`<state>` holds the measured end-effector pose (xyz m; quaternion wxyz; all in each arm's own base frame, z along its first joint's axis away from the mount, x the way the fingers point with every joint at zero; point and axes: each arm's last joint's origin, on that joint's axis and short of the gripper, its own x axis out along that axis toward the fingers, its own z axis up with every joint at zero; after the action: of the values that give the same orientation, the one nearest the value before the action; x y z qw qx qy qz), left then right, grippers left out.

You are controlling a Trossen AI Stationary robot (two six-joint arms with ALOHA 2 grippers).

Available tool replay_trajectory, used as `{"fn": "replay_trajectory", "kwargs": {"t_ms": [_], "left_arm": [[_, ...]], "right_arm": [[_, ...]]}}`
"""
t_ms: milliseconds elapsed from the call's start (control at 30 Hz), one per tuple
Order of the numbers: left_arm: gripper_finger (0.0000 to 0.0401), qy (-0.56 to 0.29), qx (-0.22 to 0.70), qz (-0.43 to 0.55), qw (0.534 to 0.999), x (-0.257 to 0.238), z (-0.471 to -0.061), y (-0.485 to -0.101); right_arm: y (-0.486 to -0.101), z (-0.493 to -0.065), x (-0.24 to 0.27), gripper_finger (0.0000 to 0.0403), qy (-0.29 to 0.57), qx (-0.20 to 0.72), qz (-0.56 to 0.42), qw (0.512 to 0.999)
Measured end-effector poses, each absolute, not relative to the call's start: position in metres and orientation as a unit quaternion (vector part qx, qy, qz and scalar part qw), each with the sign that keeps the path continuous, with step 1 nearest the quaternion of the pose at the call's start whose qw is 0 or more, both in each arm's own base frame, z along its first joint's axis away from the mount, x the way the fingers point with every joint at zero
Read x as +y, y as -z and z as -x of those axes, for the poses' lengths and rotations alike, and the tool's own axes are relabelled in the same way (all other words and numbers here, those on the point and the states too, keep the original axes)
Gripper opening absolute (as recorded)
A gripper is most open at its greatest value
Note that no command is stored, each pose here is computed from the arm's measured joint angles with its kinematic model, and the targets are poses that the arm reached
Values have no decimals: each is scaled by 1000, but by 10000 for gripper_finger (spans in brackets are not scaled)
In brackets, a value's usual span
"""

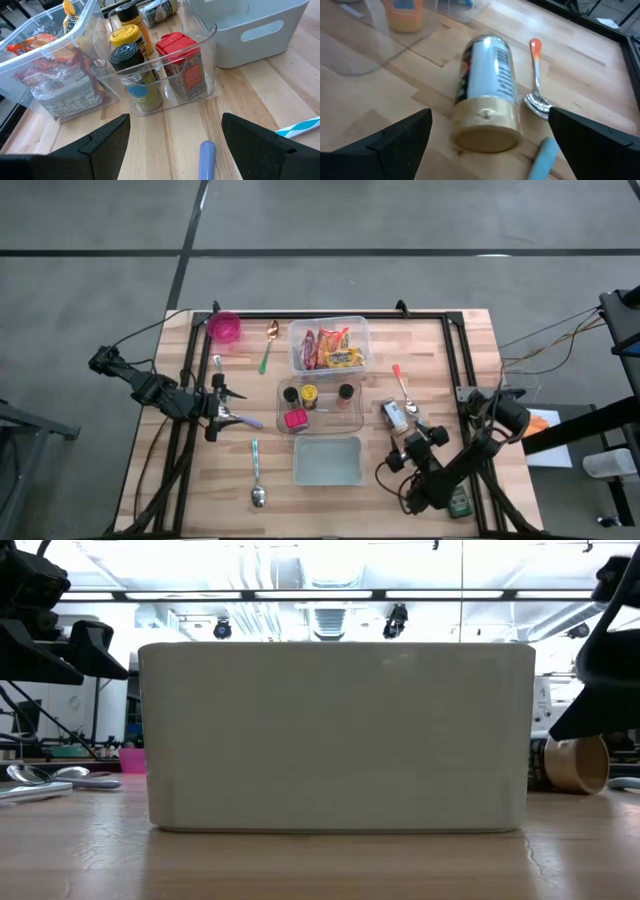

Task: Pick & Place Food Item
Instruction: Put the gold spice bottle into the transparent bin

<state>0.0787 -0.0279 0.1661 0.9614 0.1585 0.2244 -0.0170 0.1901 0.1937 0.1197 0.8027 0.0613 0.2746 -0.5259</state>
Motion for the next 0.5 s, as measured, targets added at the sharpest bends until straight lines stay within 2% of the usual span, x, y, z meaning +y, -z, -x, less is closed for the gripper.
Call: {"fn": "replay_trajectory", "kwargs": {"t_ms": [500], "left_arm": [[317, 17, 225, -159, 961, -28, -79, -166]], "right_arm": [[-105, -190, 185, 396, 527, 266, -72, 804]]}}
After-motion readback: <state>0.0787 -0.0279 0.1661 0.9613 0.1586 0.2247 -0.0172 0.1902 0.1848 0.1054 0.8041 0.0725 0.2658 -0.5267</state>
